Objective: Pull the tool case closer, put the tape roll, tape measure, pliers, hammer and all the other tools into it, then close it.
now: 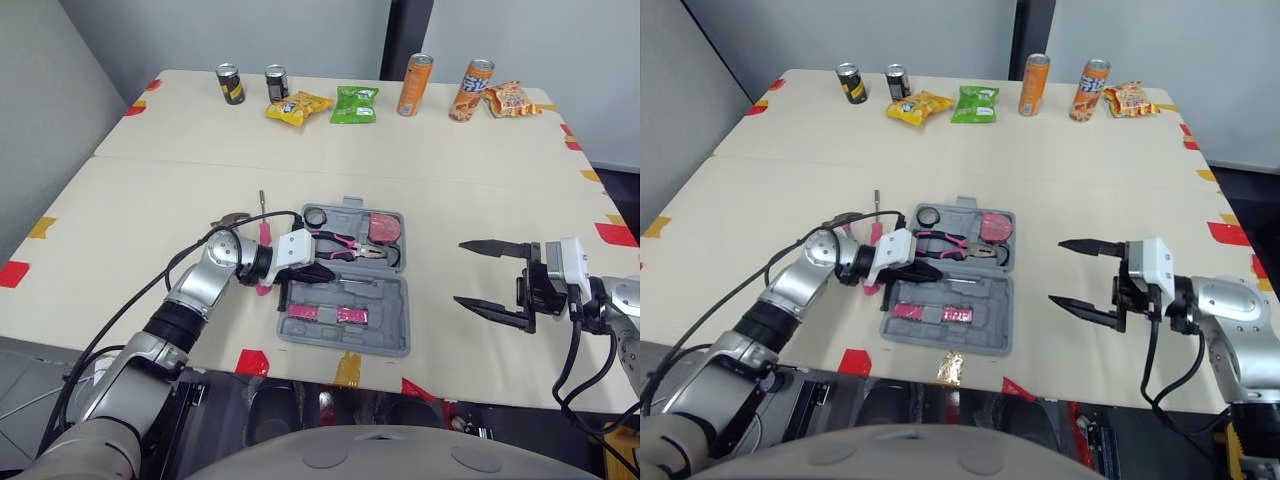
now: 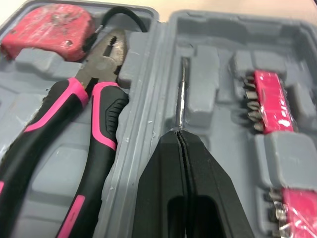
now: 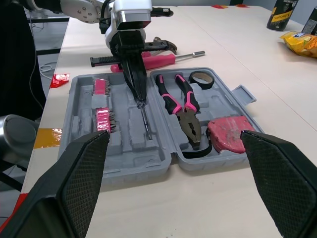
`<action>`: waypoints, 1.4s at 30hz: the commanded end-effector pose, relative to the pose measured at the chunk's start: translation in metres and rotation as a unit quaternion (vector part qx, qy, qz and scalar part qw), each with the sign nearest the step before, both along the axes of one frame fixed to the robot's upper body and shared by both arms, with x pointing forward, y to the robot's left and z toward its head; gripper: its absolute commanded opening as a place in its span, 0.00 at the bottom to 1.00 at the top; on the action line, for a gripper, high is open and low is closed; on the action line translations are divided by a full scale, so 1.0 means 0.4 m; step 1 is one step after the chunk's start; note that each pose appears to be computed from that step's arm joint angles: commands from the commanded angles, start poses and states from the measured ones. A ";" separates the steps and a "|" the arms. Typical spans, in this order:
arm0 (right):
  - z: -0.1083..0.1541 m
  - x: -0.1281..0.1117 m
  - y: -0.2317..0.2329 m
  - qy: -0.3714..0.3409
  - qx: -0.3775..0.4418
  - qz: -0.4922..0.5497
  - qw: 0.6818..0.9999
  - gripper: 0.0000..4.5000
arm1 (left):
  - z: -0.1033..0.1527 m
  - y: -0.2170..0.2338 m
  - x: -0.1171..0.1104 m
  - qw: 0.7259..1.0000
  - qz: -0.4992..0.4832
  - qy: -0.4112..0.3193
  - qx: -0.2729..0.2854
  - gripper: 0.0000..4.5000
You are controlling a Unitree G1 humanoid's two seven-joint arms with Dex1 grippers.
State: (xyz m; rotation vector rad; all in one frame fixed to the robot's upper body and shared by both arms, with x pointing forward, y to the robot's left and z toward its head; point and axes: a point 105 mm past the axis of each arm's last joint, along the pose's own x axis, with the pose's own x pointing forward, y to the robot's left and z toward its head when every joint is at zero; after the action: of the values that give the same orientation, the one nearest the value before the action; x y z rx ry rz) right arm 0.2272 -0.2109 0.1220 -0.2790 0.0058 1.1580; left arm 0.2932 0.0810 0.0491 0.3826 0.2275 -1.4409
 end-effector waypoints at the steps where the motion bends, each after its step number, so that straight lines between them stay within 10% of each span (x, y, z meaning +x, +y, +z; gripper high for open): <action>1: 0.010 0.005 -0.022 -0.008 0.027 -0.033 0.999 1.00 | 0.112 0.015 0.025 0.994 0.039 -0.032 -0.100 0.01; 9: -0.069 -0.003 -0.114 0.023 0.057 -0.159 0.985 1.00 | 0.217 0.212 0.038 0.950 0.235 -0.054 -0.197 0.01; 22: -0.107 -0.051 -0.303 0.024 0.087 -0.363 0.927 1.00 | 0.115 0.636 -0.157 0.803 0.568 -0.061 -0.169 0.99; 30: -0.126 -0.096 -0.354 0.035 0.090 -0.426 0.900 1.00 | 0.016 0.723 -0.260 0.744 0.650 -0.027 -0.153 1.00; 42: -0.061 -0.036 -0.261 0.013 0.079 -0.343 0.936 1.00 | 0.058 0.602 -0.184 0.726 0.656 -0.025 -0.204 1.00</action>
State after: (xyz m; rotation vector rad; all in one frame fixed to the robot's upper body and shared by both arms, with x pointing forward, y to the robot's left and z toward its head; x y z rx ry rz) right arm 0.2052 -0.3263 0.0777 -0.0537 0.0859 0.3995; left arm 0.2119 0.3330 0.0573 -0.1427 0.1148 -0.0319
